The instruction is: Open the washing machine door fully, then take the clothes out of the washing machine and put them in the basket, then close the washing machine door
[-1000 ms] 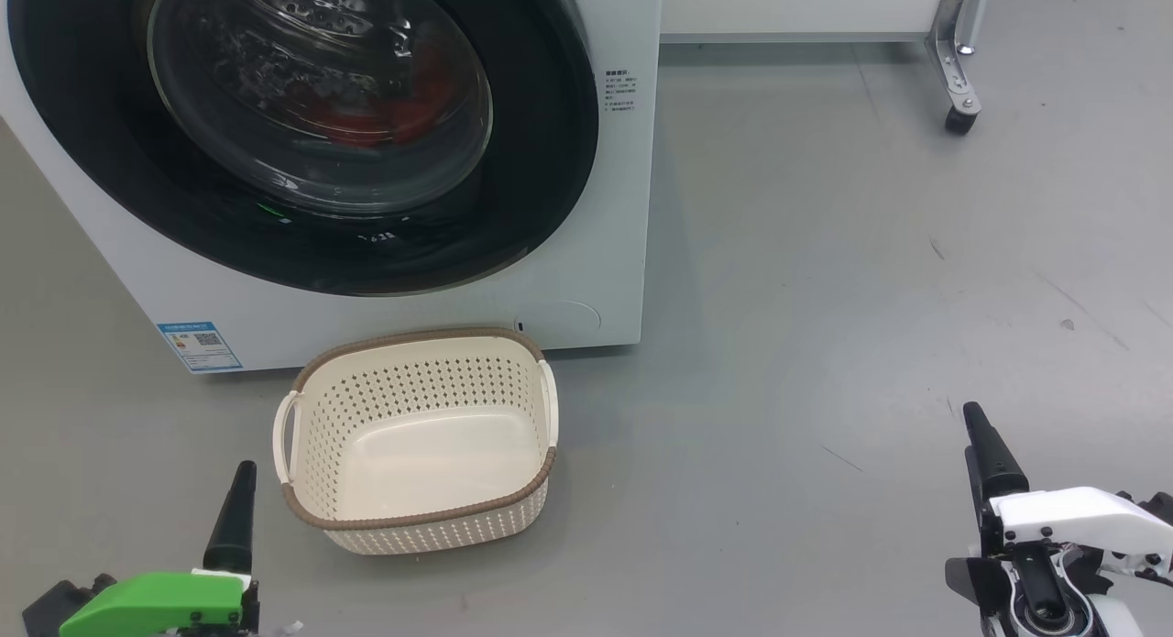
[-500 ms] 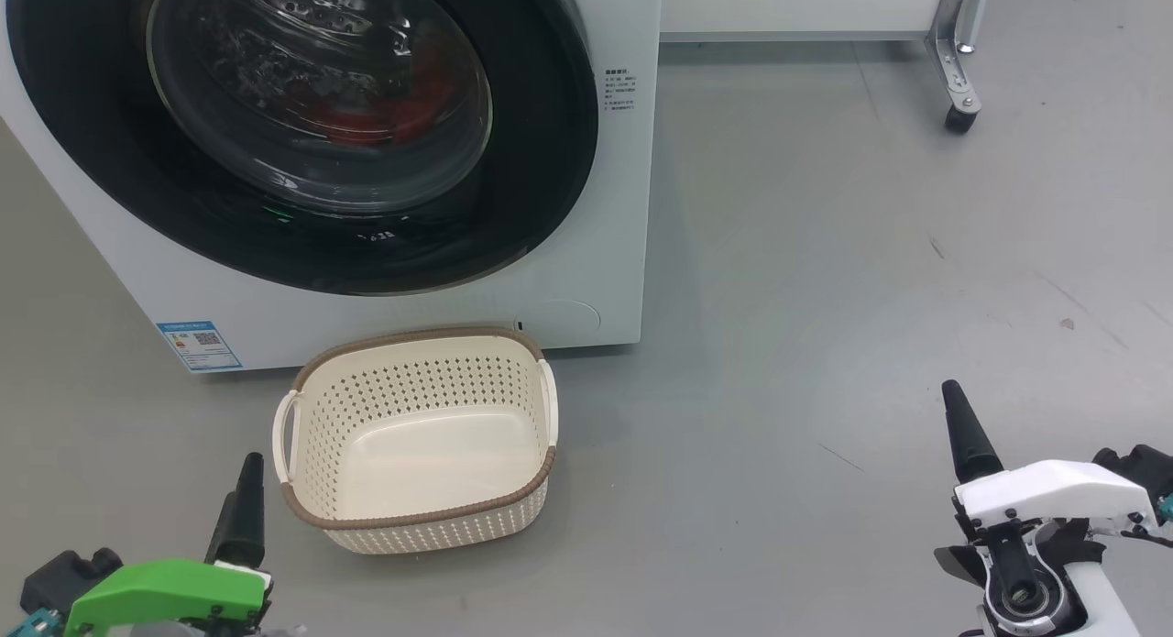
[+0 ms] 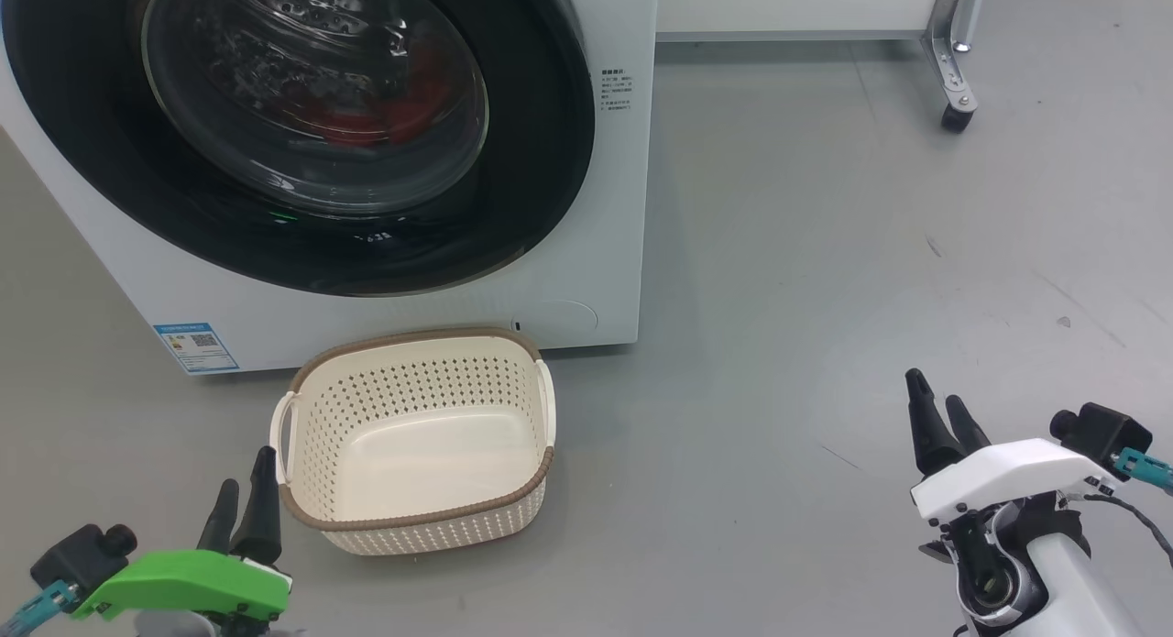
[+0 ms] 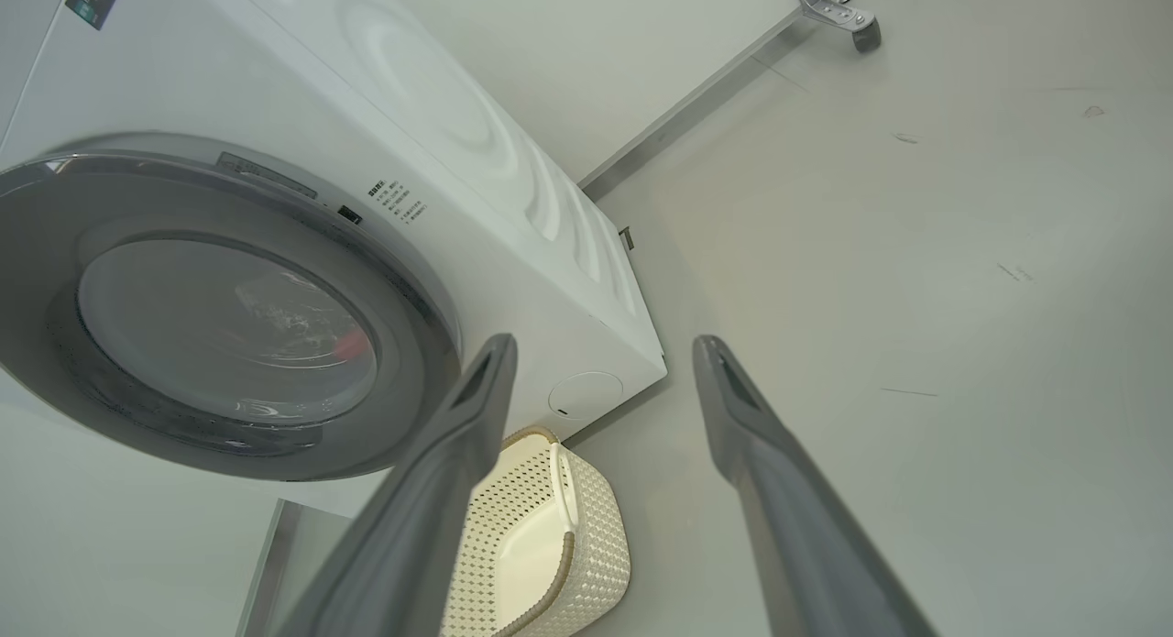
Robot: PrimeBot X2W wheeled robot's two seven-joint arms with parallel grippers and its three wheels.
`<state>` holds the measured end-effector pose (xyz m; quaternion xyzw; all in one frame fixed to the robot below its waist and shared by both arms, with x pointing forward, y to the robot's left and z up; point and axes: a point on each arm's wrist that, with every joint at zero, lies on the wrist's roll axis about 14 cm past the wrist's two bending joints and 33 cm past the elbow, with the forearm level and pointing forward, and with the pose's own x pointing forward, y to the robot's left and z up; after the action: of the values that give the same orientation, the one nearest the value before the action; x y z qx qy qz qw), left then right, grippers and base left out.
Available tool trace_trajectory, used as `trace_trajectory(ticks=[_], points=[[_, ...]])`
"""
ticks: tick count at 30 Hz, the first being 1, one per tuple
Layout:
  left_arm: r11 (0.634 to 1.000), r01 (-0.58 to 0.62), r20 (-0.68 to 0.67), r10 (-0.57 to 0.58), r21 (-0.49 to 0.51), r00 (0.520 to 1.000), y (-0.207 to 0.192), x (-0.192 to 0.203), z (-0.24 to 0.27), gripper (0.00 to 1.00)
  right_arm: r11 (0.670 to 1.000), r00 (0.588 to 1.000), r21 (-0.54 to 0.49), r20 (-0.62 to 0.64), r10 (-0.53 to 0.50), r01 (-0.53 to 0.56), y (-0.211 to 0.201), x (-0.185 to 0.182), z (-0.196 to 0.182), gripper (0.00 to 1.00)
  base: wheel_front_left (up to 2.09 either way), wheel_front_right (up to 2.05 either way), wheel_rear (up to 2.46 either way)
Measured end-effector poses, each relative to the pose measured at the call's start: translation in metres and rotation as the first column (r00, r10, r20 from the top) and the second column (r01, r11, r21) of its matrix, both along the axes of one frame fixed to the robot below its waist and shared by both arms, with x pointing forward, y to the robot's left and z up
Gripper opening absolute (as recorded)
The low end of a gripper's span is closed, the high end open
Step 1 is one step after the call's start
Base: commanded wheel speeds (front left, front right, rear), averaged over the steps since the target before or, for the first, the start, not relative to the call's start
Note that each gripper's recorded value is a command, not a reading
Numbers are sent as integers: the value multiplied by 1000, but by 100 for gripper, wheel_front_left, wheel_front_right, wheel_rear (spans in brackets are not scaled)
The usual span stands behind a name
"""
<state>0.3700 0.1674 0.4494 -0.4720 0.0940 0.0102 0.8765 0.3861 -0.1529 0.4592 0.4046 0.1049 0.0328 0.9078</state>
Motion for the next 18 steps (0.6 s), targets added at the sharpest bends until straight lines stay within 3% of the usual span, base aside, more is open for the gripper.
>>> trace_trajectory(ticks=[8,18], points=[[988,40,25,-44,150,999,-3,2,3,100,985,996,-150,12,83,-81,15,0,-4,100,0,0,0],[940,74,49,-96,334,994,-4,3,6,100,934,984,-319,24,178,-161,28,3,-6,100,0,0,0]])
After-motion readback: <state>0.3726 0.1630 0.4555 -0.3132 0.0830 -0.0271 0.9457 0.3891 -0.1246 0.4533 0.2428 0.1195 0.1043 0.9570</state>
